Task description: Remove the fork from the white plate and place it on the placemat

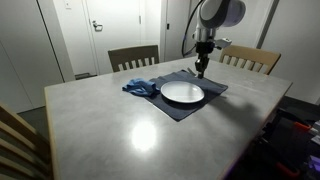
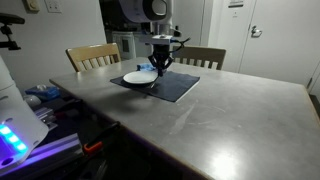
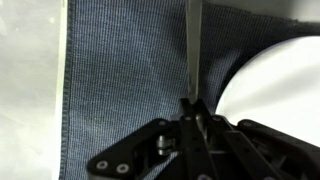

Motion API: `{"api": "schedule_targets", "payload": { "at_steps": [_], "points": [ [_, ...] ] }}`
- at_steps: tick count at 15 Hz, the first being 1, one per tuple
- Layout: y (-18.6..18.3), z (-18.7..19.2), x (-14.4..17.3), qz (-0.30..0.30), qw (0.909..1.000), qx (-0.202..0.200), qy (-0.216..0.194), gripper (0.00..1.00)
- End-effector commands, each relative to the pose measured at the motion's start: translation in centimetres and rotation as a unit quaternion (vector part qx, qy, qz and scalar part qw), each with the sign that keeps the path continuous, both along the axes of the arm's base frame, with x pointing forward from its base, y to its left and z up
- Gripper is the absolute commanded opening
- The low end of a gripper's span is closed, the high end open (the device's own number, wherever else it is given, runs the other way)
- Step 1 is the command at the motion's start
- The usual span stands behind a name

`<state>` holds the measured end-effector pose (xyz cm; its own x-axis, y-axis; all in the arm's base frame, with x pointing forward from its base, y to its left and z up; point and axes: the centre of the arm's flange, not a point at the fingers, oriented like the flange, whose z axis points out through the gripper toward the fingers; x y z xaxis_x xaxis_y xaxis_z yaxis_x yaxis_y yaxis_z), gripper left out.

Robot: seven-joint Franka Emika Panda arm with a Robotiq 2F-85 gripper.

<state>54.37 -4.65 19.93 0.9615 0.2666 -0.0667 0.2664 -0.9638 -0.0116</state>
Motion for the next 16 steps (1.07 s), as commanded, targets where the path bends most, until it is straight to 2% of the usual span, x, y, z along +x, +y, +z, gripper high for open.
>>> {"api": "schedule_targets", "payload": {
  "at_steps": [1, 7, 13, 16],
  "points": [
    [-1.2, 0.1, 1.6, -0.019, 0.9998, 0.009, 0.008, 0.02],
    [-1.8, -1.7, 2.6, -0.091, 0.9943, 0.044, 0.033, 0.02],
    [-2.7, -3.8, 2.3, -0.162, 0.9852, 0.029, 0.049, 0.02],
    [-2.9, -4.3, 2.2, -0.170, 0.9839, 0.010, 0.053, 0.02]
  ]
}}
